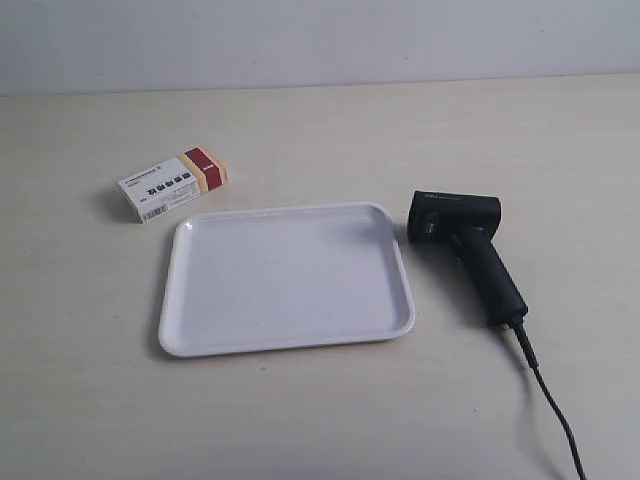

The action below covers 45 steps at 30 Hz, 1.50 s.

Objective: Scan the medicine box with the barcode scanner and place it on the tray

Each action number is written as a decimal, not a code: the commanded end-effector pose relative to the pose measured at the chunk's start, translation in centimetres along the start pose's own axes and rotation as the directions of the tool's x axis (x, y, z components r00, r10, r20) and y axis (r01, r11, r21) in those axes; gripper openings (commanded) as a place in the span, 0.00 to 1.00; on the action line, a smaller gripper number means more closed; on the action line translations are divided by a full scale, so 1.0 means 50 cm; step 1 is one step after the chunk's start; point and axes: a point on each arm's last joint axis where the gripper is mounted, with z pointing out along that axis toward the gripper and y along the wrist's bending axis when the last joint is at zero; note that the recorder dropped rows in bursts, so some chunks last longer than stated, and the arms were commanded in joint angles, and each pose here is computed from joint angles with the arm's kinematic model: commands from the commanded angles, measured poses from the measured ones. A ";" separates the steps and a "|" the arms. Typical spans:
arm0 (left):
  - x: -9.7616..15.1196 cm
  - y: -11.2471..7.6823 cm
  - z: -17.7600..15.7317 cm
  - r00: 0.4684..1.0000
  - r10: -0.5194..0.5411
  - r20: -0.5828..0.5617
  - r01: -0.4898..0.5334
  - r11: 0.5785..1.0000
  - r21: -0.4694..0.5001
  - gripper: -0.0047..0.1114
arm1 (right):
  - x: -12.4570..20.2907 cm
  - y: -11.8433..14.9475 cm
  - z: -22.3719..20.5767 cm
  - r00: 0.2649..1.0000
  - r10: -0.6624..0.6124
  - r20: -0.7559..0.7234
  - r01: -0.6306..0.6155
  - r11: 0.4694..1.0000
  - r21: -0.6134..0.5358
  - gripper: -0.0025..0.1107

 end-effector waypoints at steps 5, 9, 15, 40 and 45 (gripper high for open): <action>-0.001 0.001 -0.001 1.000 0.000 0.009 0.000 1.000 -0.004 0.05 | 0.002 -0.001 0.000 1.000 -0.002 0.004 0.002 1.000 0.006 0.03; -0.001 0.001 -0.001 1.000 0.000 0.009 0.000 1.000 -0.004 0.05 | 0.002 -0.001 0.000 1.000 -0.002 0.004 0.002 1.000 0.006 0.03; -0.012 0.000 -0.001 0.998 -0.016 0.067 0.016 1.000 -0.001 0.05 | 0.002 -0.001 0.000 1.000 -0.002 0.004 0.002 1.000 0.006 0.03; -0.256 -0.006 0.281 0.987 -0.154 0.035 0.151 0.985 0.086 0.04 | -0.001 -0.001 0.000 1.000 0.004 0.021 -0.004 1.000 0.003 0.03; -0.170 -0.021 0.494 0.906 -0.022 -0.422 0.044 0.998 0.042 0.04 | -0.001 -0.001 0.000 1.000 0.004 0.021 -0.004 1.000 0.003 0.03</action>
